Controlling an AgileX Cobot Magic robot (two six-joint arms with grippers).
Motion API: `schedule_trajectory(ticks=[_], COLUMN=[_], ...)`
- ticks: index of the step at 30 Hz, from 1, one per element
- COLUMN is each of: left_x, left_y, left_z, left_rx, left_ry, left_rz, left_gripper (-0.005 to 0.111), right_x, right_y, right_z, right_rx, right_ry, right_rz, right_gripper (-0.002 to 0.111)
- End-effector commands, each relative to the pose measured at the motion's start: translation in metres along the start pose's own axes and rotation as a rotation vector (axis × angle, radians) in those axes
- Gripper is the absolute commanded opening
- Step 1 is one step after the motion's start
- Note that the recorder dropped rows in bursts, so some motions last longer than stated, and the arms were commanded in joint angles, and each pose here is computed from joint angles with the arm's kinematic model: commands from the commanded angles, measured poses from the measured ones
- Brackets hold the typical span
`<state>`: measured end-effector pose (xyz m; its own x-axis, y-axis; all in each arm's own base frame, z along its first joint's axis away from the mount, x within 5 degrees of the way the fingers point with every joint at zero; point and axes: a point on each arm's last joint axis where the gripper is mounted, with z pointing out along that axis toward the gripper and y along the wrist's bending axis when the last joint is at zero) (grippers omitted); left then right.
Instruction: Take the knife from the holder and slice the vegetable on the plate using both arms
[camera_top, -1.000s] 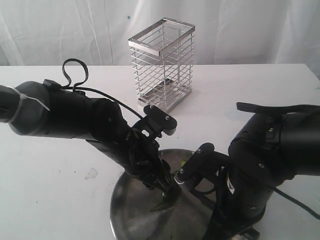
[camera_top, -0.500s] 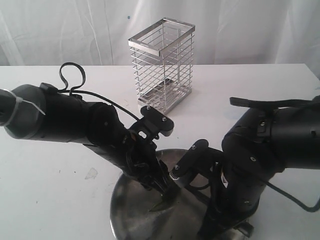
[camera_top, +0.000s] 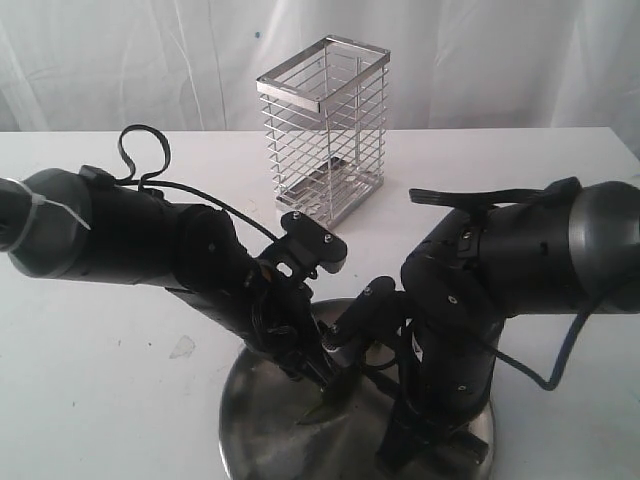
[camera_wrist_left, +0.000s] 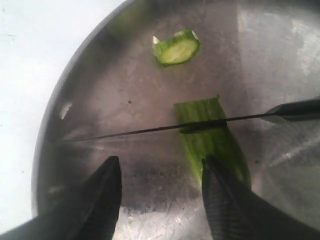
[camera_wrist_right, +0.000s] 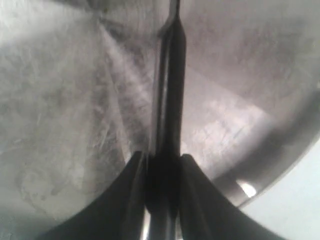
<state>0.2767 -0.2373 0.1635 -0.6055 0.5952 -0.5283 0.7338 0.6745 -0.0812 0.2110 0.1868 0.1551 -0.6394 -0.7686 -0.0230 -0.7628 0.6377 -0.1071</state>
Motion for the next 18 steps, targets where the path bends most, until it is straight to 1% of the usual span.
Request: schedule_trajectory(ticks=[1,8,11,16,18], left_x=[0.009,0.002,0.000,0.001,0.000], left_y=[-0.002,-0.002,0.000,-0.001,0.000], left_z=[0.001,-0.017,-0.023,-0.023,-0.023], left_rx=[0.026,0.008,-0.001,0.008,0.000], left_ry=[0.053,0.016,-0.004,0.012,-0.002], left_rz=[0.017,0.070,0.066,0.066,0.066], left_gripper=[0.054,0.054,0.054,0.054,0.054], right_x=[0.001,0.002,0.002,0.002,0.001], right_y=[0.000,0.000,0.000,0.000,0.000], right_z=[0.002,0.002,0.002,0.002,0.002], right_rx=[-0.008,-0.008,-0.008,-0.010,-0.011], right_ry=[0.042,0.044,0.044,0.044,0.041], right_rz=[-0.023,-0.023,-0.023,-0.022,-0.020], right_gripper=[0.000,0.000,0.000,0.000,0.000])
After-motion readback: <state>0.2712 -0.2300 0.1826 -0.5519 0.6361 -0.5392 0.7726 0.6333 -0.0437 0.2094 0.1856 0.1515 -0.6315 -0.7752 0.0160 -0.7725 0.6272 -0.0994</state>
